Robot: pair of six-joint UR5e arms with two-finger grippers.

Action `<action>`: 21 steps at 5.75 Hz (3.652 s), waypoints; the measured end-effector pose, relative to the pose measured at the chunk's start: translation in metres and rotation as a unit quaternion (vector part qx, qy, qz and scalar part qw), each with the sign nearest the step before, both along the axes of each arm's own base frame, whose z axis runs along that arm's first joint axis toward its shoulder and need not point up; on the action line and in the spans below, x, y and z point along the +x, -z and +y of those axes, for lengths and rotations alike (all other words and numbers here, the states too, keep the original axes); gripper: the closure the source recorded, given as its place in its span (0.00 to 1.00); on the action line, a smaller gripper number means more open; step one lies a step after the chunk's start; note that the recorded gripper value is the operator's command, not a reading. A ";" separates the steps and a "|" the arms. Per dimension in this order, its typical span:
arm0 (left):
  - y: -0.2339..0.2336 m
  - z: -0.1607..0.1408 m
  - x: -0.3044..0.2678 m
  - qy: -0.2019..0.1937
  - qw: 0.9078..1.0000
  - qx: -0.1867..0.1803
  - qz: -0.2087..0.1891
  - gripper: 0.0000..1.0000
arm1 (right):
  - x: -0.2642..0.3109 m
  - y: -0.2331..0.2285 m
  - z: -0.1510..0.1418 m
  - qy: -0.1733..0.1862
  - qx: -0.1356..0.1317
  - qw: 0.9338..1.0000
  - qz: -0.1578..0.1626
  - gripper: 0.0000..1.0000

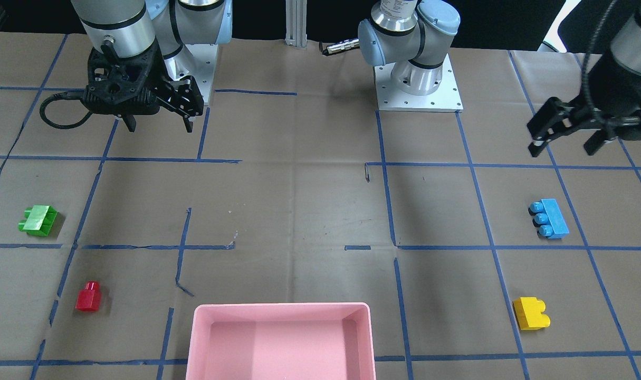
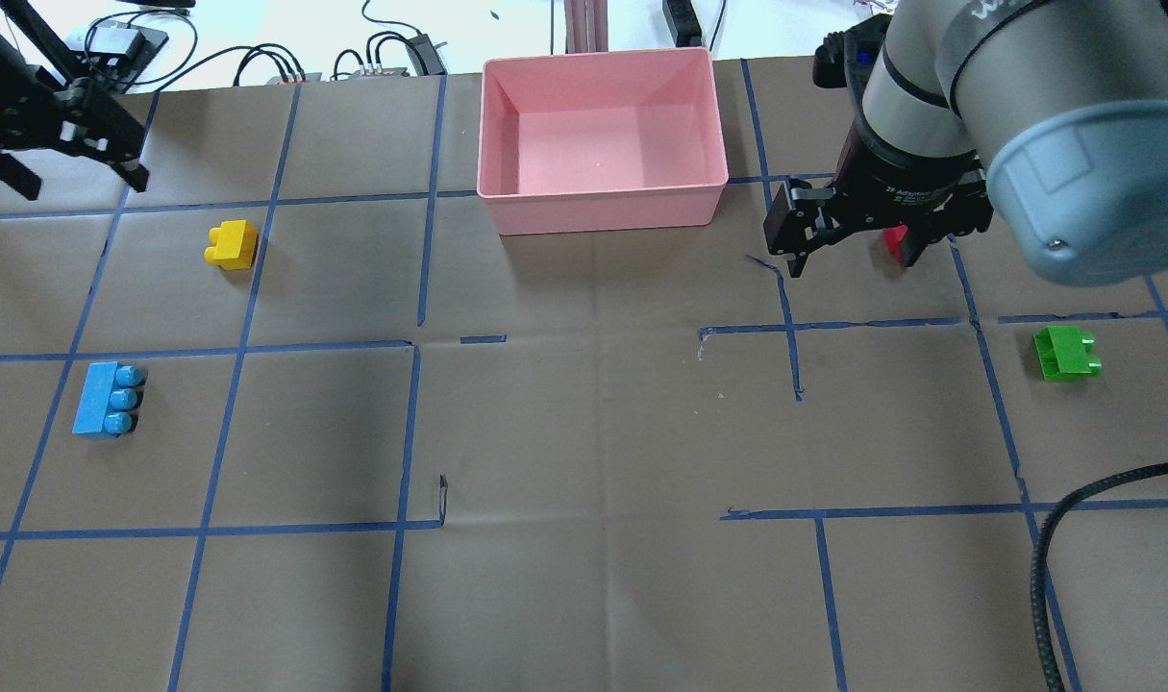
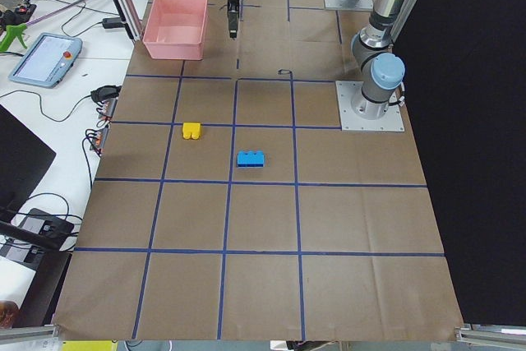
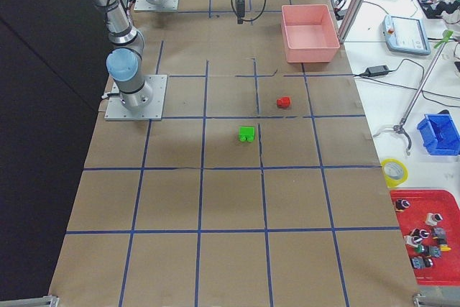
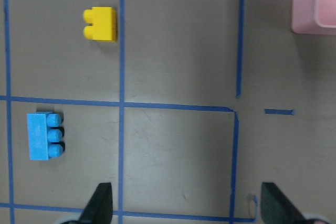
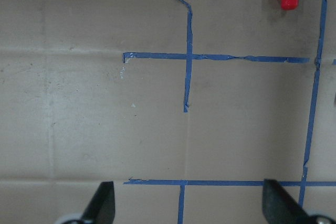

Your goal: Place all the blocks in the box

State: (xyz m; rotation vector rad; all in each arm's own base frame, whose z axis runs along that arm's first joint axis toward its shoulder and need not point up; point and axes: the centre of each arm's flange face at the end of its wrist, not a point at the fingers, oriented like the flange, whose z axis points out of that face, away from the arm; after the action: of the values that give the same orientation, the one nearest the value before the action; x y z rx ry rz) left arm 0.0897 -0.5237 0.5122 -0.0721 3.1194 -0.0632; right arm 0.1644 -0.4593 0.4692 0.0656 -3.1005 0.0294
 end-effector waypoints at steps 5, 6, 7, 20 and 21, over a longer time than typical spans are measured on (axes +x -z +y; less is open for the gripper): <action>0.113 0.028 0.161 0.001 1.000 0.008 -0.004 0.00 | -0.028 -0.003 -0.010 -0.049 -0.006 0.999 0.006 0.00; 0.147 0.020 0.169 -0.006 1.000 0.016 0.003 0.00 | -0.060 -0.003 -0.016 -0.051 -0.003 0.999 0.006 0.00; 0.182 0.010 0.178 -0.019 0.999 0.026 0.013 0.00 | -0.099 -0.003 -0.023 -0.059 -0.001 0.998 0.005 0.00; 0.335 0.027 0.172 -0.028 1.000 0.006 -0.003 0.41 | -0.364 0.228 -0.054 0.031 0.035 0.999 -0.013 0.01; 0.335 0.027 0.172 -0.028 1.000 0.005 -0.003 0.49 | -0.371 0.242 -0.055 0.033 0.038 0.999 -0.014 0.01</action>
State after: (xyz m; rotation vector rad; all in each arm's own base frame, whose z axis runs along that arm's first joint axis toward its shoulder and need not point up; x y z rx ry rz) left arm 0.2621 -0.4968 0.1773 -0.1579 3.1094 -0.0455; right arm -0.2061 -0.5140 0.2272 -0.0362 -3.1286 -0.0893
